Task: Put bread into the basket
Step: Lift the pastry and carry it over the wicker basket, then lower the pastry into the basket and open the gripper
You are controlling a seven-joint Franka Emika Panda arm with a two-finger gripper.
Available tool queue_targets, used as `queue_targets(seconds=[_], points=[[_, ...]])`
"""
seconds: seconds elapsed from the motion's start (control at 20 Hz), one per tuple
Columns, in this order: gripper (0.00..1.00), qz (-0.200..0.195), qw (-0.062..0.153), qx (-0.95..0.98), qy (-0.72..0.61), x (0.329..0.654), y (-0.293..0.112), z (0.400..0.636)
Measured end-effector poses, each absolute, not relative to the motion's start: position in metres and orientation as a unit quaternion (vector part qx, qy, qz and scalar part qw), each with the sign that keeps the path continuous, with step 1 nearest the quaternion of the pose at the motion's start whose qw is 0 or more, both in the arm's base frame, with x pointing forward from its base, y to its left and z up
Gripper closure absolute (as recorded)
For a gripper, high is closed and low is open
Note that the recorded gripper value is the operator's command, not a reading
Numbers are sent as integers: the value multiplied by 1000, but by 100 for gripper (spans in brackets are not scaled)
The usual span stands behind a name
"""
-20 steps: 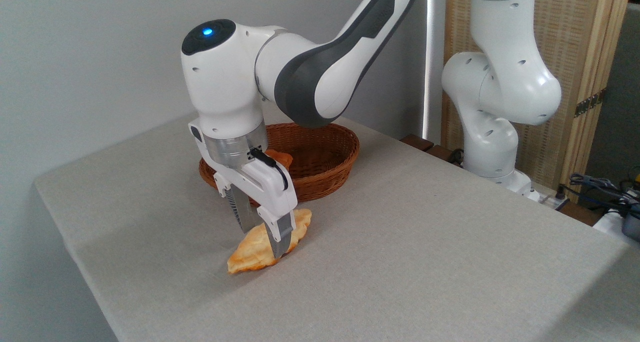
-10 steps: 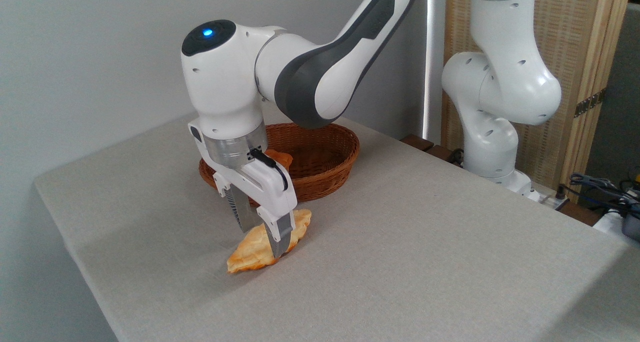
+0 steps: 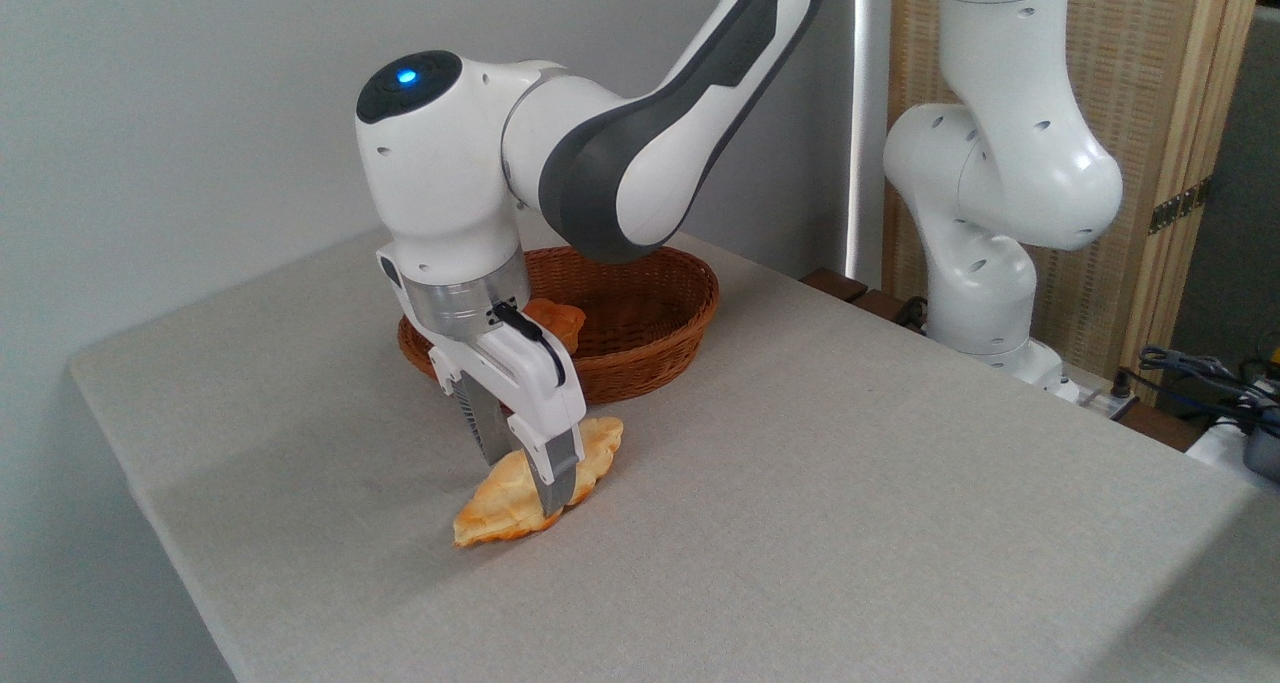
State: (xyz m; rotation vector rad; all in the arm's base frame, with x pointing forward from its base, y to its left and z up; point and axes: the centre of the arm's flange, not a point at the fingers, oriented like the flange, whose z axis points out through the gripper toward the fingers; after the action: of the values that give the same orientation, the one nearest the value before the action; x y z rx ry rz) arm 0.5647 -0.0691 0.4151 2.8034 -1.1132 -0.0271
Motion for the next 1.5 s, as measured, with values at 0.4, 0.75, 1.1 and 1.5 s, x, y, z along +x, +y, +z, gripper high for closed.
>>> queue_targets(seconds=[0.4,0.75,1.1,1.5], points=[[49,-9,62,927,-371,565,-69,415],[46,-9,62,927,-371,565,-69,416],[44,38,48,924,-377,561,-70,472],[36,-8,79,895,-438,492,-137,538]])
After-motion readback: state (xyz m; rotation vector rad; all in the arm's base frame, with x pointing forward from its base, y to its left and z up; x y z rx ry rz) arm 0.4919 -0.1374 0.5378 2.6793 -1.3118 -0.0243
